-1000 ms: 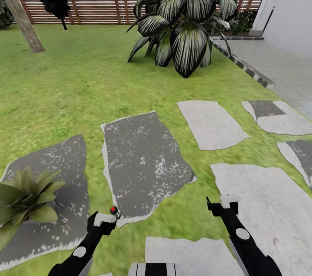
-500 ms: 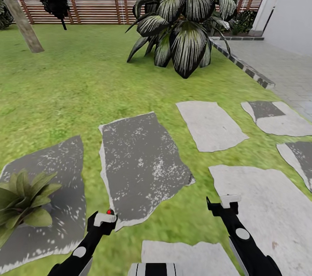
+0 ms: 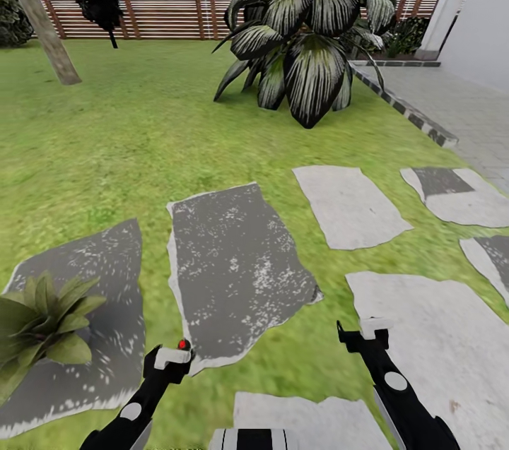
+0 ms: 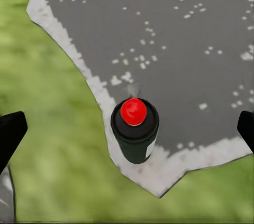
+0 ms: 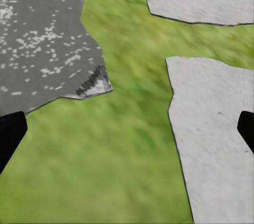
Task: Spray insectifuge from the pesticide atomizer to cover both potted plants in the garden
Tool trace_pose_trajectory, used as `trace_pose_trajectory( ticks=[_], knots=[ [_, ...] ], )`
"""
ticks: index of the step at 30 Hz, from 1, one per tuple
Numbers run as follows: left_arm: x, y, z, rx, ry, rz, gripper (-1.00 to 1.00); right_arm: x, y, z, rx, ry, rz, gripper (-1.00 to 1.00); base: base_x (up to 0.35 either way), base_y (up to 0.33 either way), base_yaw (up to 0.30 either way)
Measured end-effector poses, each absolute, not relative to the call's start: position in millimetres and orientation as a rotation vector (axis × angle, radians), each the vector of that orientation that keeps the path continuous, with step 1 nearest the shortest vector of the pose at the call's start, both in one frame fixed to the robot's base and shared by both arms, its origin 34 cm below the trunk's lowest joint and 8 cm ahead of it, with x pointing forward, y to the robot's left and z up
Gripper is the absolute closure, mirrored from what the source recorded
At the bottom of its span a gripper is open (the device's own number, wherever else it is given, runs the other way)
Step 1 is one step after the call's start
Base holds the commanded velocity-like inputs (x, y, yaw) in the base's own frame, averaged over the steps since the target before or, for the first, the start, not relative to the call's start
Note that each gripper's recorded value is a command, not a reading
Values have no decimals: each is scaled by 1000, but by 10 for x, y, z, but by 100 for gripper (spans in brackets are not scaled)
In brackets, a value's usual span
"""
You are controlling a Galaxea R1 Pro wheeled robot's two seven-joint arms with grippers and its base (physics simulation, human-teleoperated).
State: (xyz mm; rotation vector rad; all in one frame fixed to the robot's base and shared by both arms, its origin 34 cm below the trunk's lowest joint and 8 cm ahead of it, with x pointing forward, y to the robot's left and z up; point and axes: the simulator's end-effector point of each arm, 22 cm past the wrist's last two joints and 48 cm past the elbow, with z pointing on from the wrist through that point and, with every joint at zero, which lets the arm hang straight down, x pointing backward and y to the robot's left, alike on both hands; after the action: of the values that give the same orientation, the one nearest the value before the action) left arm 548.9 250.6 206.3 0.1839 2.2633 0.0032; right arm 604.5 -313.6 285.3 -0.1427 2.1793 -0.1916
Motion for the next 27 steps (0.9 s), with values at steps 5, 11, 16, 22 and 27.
trace_pose_trajectory(
  ticks=[5, 11, 16, 22, 27],
  knots=[
    [5463, 2502, 2020, 184, 2273, 2, -100, 6029, -3140, 2812, -143, 2186, -192, -100, 0, 0, 44],
    [5392, 2534, 1903, 144, 2299, 0, -100, 5968, -3141, 2674, -146, 2212, -191, -100, 0, 0, 6],
    [5321, 2561, 1795, 104, 2323, -2, -100, 5912, -3142, 2550, -148, 2235, -191, -100, 0, 0, 0],
    [5222, 2563, 1646, 99, 2355, -4, -100, 5827, -3142, 2378, -152, 2267, -189, -100, 0, 0, 0],
    [5125, 2563, 1519, 99, 2383, -6, -100, 5750, -3142, 2234, -156, 2295, -188, -100, 0, 0, 0]
  ],
)
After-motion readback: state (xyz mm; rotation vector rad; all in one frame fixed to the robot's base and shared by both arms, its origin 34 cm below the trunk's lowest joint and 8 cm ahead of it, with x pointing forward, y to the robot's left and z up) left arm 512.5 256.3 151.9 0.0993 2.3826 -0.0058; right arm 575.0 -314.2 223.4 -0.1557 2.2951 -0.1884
